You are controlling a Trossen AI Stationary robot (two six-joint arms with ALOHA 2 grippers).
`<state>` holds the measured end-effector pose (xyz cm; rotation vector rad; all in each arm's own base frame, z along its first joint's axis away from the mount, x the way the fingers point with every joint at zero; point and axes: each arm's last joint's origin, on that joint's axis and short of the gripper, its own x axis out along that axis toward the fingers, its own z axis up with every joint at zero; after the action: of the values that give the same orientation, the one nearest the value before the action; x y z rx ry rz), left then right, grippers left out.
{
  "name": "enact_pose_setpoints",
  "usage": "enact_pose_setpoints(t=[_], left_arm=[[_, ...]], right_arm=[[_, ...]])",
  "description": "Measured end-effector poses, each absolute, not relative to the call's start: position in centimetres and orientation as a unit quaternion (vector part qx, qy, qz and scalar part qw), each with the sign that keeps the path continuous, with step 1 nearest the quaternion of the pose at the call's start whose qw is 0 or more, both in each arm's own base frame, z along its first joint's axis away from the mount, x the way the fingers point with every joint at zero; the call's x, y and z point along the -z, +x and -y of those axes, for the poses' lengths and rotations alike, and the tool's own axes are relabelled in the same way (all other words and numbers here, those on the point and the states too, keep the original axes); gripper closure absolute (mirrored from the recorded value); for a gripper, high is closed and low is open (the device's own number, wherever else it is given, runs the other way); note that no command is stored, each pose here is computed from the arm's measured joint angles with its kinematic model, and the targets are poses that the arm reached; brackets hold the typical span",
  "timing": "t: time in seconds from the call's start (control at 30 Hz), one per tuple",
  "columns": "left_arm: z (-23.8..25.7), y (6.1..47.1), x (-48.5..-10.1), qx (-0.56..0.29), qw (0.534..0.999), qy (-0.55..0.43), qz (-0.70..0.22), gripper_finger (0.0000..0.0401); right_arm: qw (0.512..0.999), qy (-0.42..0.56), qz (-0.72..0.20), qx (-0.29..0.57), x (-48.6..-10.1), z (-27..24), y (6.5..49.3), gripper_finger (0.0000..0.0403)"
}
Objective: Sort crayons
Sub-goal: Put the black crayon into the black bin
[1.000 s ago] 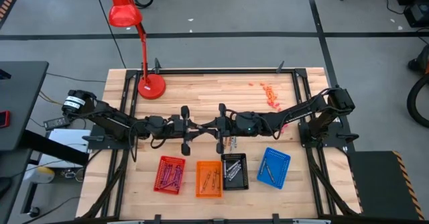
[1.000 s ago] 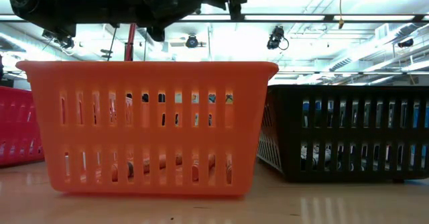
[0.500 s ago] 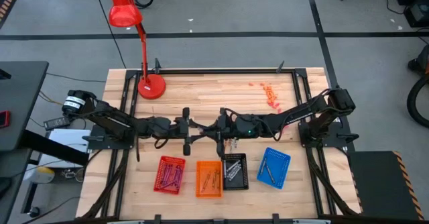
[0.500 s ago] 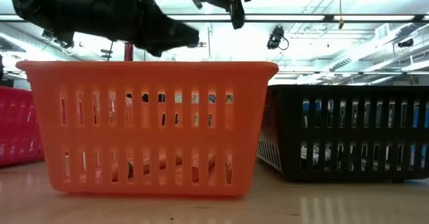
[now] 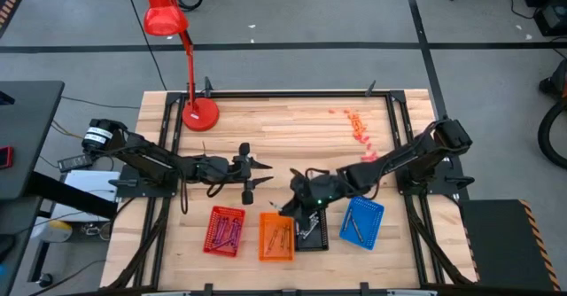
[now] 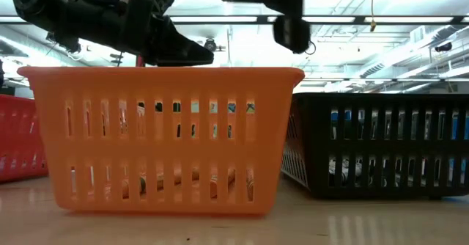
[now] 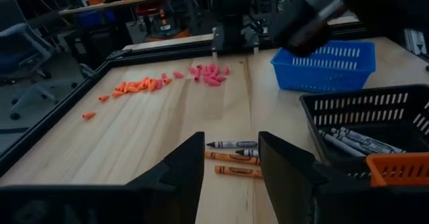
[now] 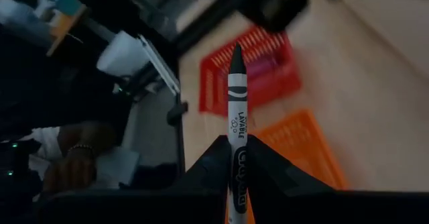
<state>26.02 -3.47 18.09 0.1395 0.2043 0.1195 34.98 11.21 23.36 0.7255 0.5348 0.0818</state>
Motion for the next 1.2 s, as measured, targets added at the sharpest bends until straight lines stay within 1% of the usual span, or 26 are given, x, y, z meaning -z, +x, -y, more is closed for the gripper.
enact_pose_setpoints(t=[0.07, 0.43, 0.5, 0.57, 0.73, 0.9, 0.97, 1.07, 1.13, 1.2], left_arm=[[3.5, 26.0, -18.1, -0.059, 0.991, 0.069, -0.101, 0.0248], [3.5, 26.0, -18.1, -0.060, 0.991, 0.067, -0.102, 0.0248], [3.5, 26.0, -18.1, -0.060, 0.991, 0.068, -0.102, 0.0248], [3.5, 26.0, -18.1, -0.060, 0.991, 0.068, -0.102, 0.0248], [3.5, 26.0, -18.1, -0.060, 0.991, 0.068, -0.102, 0.0248], [3.5, 26.0, -18.1, -0.060, 0.991, 0.068, -0.102, 0.0248], [3.5, 26.0, -18.1, -0.060, 0.991, 0.068, -0.102, 0.0248], [3.5, 26.0, -18.1, -0.060, 0.991, 0.070, -0.102, 0.0248], [3.5, 26.0, -18.1, -0.060, 0.991, 0.070, -0.102, 0.0248], [3.5, 26.0, -18.1, -0.060, 0.991, 0.071, -0.099, 0.0248]], right_arm=[[0.885, 0.369, -0.283, -0.028, -23.0, -11.8, 34.6, 0.0355], [0.798, 0.425, -0.413, 0.111, -20.3, -13.7, 31.5, 0.0355], [0.789, 0.420, -0.432, 0.121, -20.0, -13.9, 31.0, 0.0355], [0.793, 0.398, -0.447, 0.114, -19.8, -14.1, 30.7, 0.0355], [0.841, 0.285, -0.455, 0.059, -19.8, -14.4, 30.5, 0.0355], [0.889, 0.090, -0.447, -0.034, -19.9, -14.4, 30.7, 0.0355], [0.894, 0.010, -0.442, -0.074, -19.9, -14.4, 30.7, 0.0355], [0.886, -0.100, -0.434, -0.128, -19.6, -14.6, 30.7, 0.0355], [0.874, -0.157, -0.434, -0.154, -19.0, -14.7, 30.8, 0.0355], [0.864, -0.191, -0.436, -0.165, -18.4, -14.7, 30.9, 0.0355]])
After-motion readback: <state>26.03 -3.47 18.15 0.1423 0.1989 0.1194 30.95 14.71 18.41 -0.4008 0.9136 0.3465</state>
